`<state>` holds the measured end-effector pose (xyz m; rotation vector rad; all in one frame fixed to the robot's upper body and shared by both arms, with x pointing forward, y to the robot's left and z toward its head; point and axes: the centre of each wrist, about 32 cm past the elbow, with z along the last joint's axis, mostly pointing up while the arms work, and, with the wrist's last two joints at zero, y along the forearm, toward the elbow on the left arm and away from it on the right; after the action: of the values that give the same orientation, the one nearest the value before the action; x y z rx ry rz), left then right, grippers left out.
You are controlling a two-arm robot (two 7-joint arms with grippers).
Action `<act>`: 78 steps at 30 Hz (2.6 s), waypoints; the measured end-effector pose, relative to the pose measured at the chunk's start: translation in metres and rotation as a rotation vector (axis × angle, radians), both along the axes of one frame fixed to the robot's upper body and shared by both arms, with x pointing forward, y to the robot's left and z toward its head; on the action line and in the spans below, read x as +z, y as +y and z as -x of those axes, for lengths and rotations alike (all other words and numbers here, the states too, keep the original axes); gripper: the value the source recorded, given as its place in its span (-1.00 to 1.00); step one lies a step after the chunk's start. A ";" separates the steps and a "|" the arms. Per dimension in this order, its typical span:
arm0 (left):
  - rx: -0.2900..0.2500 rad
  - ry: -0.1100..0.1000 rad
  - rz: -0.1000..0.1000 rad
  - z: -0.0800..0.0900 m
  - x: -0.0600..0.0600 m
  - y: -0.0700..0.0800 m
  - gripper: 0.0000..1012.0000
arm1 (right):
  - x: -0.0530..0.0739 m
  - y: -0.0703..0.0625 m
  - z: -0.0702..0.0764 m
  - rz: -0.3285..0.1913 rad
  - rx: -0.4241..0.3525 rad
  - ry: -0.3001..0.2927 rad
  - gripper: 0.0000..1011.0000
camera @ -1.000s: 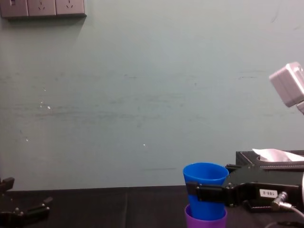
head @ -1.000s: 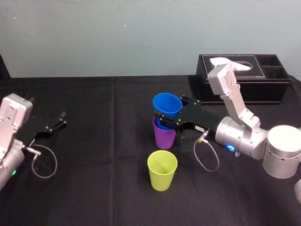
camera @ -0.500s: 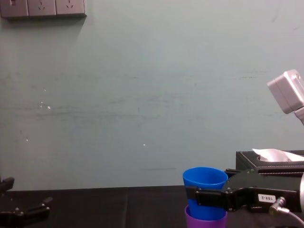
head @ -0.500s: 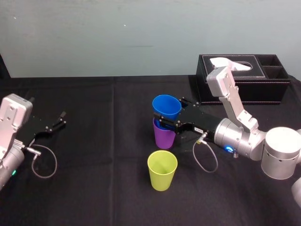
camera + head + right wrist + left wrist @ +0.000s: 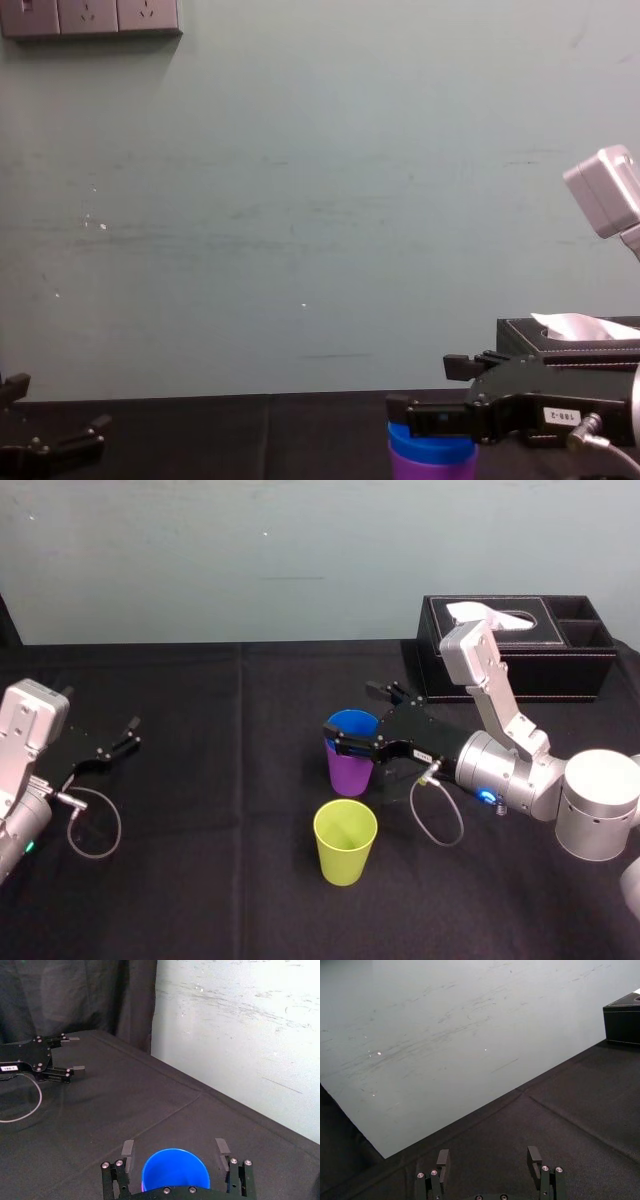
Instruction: Stack the three plastic cups sequentially using one hand.
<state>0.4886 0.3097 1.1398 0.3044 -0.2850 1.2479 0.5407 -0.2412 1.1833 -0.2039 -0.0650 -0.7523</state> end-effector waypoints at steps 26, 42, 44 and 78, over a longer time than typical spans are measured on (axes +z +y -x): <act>0.000 0.000 0.000 0.000 0.000 0.000 1.00 | 0.006 -0.027 0.028 -0.021 0.015 -0.028 0.98; 0.000 0.000 0.000 0.000 0.000 0.000 1.00 | 0.002 -0.074 0.074 -0.034 0.165 0.008 0.98; 0.000 0.000 0.000 0.000 0.000 0.000 1.00 | 0.001 -0.076 0.077 -0.033 0.185 0.011 0.98; 0.000 0.000 0.000 0.000 0.000 0.000 1.00 | -0.038 -0.055 0.078 0.053 0.254 0.084 0.98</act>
<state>0.4886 0.3097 1.1398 0.3045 -0.2851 1.2480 0.4622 -0.2967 1.1449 -0.2719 -0.0301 -0.4890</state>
